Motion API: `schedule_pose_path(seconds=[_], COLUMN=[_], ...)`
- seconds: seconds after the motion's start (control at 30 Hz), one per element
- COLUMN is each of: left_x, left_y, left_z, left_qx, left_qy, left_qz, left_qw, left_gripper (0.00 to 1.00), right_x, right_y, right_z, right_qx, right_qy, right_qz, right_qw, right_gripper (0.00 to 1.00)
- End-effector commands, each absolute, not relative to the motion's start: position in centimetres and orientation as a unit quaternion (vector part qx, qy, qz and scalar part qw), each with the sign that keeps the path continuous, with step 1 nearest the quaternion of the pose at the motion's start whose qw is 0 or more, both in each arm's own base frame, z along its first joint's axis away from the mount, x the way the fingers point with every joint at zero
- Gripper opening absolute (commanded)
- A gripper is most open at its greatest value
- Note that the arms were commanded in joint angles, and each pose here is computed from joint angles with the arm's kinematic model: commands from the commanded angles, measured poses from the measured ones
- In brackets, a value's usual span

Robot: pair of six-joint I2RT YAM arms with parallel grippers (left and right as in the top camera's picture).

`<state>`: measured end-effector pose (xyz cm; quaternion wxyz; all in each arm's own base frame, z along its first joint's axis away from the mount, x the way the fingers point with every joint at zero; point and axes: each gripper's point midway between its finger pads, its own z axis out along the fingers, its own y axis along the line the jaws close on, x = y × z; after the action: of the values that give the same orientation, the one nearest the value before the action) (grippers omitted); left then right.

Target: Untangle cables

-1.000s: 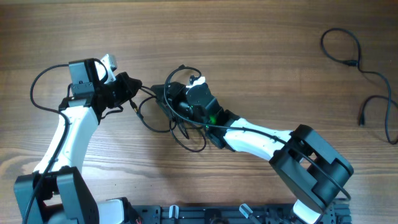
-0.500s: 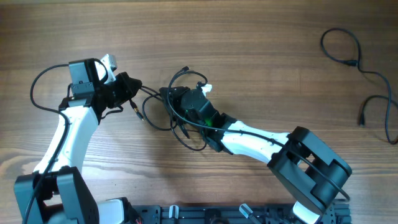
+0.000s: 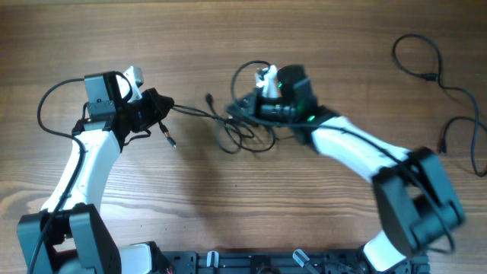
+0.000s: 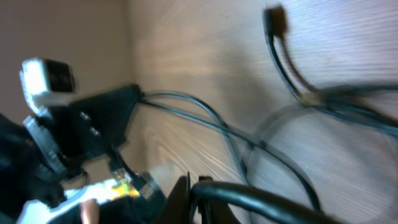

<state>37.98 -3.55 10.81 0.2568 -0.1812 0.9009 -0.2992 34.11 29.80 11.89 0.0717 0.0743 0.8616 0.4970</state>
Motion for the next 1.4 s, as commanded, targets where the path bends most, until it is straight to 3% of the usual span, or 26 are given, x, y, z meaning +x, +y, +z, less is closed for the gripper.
schedule_pose_path(seconds=[0.0,0.1,0.23,0.3,0.4,0.53,0.7,0.73,0.9,0.97,1.1,1.23,1.37], left_x=[38.0,38.0,38.0,38.0,37.9,37.7,37.6,37.6,37.1,36.3,36.1,36.2,36.2], left_y=[-3.5,-3.5,-3.5,-3.5,-2.5,-0.6,-0.6,-0.6,1.0,2.8,3.1,3.1,3.1], left_z=[10.7,10.7,10.7,10.7,10.0,9.0,9.0,9.0,8.2,7.4,7.3,7.3,7.3], left_qx=[-0.173,-0.173,-0.173,-0.173,-0.196,-0.262,-0.263,-0.263,-0.312,-0.365,-0.376,-0.376,-0.375], left_qy=[0.902,0.902,0.902,0.903,0.907,0.905,0.905,0.905,0.901,0.892,0.889,0.889,0.888], left_qz=[-0.298,-0.298,-0.299,-0.298,-0.269,-0.224,-0.225,-0.224,-0.184,-0.138,-0.131,-0.131,-0.132], left_qw=[0.259,0.258,0.258,0.258,0.257,0.248,0.247,0.246,0.238,0.230,0.228,0.228,0.230], left_gripper=[0.04,0.04,0.04,0.04,0.04,0.04,0.04,0.04,0.04,0.04,0.04,0.04,0.04], right_x=[35.5,37.1,36.7,35.0,32.7,24.8,20.7,21.1,29.9,31.9,35.2,38.4,38.0], right_y=[25.7,22.3,21.6,23.6,23.7,22.1,20.9,20.7,16.0,13.2,10.6,5.9,6.2], right_z=[14.3,15.2,18.3,22.4,28.8,40.1,44.5,45.1,49.0,48.5,42.4,31.7,24.8], right_qx=[0.020,0.069,0.077,-0.066,-0.153,-0.370,-0.480,-0.482,-0.200,-0.194,-0.180,-0.064,-0.043], right_qy=[0.888,0.899,0.883,0.846,0.788,0.605,0.516,0.506,0.579,0.585,0.663,0.808,0.864], right_qz=[0.425,0.368,0.394,0.445,0.499,0.598,0.587,0.573,0.585,0.529,0.433,0.294,0.309], right_qw=[0.174,0.227,0.244,0.287,0.327,0.372,0.400,0.429,0.531,0.584,0.583,0.507,0.395], right_gripper=[0.05,0.04,0.04,0.04,0.04,0.04,0.04,0.04,0.04,0.04,0.04,0.04,0.04])
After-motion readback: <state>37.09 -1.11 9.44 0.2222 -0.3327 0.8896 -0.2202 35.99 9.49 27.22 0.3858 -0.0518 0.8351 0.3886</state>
